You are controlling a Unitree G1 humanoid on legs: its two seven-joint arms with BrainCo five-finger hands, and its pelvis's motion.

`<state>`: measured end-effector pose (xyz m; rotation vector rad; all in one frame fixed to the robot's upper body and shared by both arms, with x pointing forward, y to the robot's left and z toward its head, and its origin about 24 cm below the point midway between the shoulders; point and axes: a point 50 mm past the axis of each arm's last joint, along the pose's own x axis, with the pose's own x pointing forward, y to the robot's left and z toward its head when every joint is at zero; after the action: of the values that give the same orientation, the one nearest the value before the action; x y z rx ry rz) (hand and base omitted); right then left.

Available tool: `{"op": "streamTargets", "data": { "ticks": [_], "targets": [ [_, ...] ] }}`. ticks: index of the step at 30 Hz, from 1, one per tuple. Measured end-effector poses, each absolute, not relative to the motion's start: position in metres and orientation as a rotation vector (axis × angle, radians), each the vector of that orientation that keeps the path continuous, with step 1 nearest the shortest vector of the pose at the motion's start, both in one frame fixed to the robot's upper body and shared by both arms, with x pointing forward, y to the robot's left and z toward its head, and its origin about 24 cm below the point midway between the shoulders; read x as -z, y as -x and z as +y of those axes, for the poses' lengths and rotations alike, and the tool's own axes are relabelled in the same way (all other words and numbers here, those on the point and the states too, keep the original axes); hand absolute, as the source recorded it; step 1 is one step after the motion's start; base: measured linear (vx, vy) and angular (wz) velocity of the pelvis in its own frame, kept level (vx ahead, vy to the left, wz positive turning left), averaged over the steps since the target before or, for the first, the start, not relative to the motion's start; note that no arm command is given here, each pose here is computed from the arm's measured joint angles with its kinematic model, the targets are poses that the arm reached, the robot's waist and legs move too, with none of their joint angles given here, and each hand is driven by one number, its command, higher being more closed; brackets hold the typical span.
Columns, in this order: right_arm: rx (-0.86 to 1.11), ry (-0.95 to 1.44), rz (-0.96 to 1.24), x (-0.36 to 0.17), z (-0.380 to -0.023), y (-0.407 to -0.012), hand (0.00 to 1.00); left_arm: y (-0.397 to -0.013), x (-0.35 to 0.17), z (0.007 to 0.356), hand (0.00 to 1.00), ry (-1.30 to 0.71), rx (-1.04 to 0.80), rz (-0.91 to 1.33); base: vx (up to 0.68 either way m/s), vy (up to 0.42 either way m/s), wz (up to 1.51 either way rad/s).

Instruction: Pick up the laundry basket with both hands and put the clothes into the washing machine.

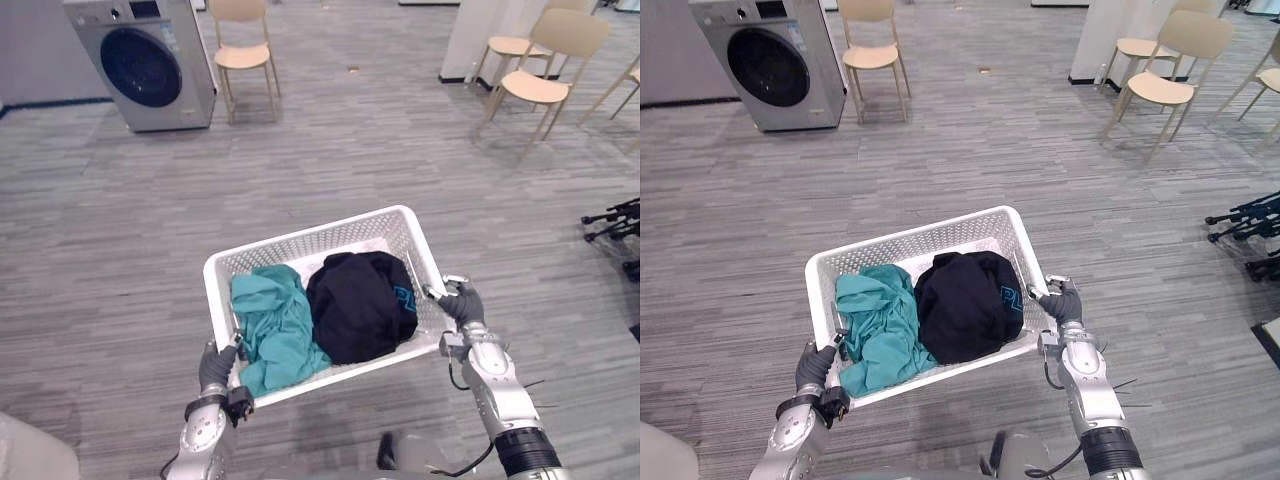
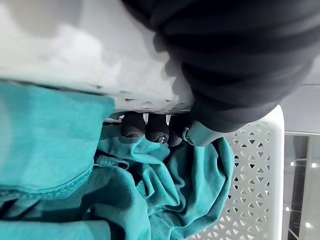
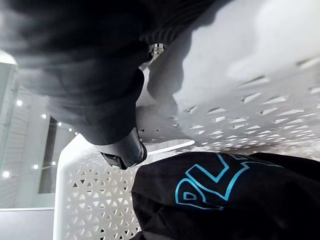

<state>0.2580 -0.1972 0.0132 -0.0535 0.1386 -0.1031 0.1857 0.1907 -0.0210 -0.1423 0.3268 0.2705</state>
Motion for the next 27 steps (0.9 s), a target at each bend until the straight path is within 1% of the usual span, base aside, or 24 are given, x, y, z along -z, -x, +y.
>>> {"op": "streamTargets", "data": {
  "ticks": [8, 12, 16, 21, 27],
  "targets": [
    [0.132, 0.068, 0.166, -0.010, -0.207, -0.254, 1.00, -0.186, 0.039, 0.178, 1.00, 0.155, -0.241, 0.406, 0.68, -0.224, 0.36],
    [0.149, 0.055, 0.115, -0.020, -0.209, -0.252, 1.00, -0.194, 0.033, 0.178, 1.00, 0.168, -0.227, 0.370, 0.56, -0.074, 0.27],
    [0.160, 0.045, 0.098, -0.024, -0.211, -0.253, 1.00, -0.195, 0.027, 0.177, 1.00, 0.169, -0.214, 0.345, 0.47, 0.161, 0.08],
    [0.165, 0.038, 0.110, -0.021, -0.210, -0.256, 1.00, -0.196, 0.021, 0.178, 1.00, 0.162, -0.208, 0.321, 0.63, 0.273, -0.14],
    [0.176, 0.011, 0.206, 0.004, -0.200, -0.249, 1.00, -0.185, 0.028, 0.188, 1.00, 0.102, -0.209, 0.368, 0.61, 0.314, -0.09]
  ]
}}
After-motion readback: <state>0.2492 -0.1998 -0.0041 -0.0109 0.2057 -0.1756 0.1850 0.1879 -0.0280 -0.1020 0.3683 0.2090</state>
